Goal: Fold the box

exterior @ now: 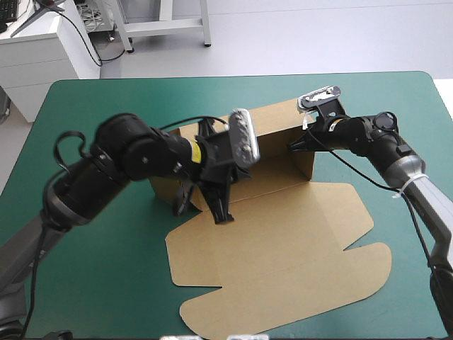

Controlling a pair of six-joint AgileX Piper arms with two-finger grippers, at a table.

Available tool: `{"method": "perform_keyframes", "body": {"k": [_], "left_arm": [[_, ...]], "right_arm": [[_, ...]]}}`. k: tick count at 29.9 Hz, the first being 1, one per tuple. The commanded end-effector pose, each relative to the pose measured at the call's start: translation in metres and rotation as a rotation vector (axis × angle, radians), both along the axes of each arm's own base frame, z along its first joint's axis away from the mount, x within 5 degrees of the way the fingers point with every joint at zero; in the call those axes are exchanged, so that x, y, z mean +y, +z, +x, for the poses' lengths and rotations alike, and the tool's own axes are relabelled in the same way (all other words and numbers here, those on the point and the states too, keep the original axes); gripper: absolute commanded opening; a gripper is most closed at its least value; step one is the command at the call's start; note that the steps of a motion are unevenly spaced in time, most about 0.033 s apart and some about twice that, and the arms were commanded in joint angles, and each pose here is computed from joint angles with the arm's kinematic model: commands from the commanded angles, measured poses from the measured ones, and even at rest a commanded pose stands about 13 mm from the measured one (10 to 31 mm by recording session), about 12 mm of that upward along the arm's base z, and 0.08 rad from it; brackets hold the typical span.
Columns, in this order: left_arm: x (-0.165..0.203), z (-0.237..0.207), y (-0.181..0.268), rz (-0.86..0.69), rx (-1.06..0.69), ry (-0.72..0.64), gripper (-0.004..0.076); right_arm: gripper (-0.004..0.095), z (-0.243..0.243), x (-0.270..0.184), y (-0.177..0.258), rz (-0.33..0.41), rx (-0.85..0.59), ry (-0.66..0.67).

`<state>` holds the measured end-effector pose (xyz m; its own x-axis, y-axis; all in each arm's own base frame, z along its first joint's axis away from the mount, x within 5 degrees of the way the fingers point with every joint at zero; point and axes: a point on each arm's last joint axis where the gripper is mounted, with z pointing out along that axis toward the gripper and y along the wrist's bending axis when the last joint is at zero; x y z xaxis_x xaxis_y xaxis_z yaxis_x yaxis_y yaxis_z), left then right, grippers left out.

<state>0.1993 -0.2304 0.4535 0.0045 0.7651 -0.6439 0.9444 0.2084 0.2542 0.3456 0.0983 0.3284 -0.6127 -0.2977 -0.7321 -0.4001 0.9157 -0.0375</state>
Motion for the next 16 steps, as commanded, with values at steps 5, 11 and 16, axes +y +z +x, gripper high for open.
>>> {"method": "perform_keyframes", "body": {"k": [5,11,16], "left_arm": [[0.093,0.042,0.047,-0.283,0.089,0.340,0.0011],[0.163,0.068,0.050,-0.373,0.112,0.645,-0.0008],[0.201,0.062,0.052,-0.375,0.115,0.794,-0.0009]], "right_arm": [[-0.0019,-0.004,-0.001,0.030,0.054,-0.113,-0.015],[-0.0019,-0.006,-0.002,0.029,0.047,-0.086,-0.009],[-0.0019,-0.016,-0.004,0.045,0.070,-0.131,-0.013]]}}
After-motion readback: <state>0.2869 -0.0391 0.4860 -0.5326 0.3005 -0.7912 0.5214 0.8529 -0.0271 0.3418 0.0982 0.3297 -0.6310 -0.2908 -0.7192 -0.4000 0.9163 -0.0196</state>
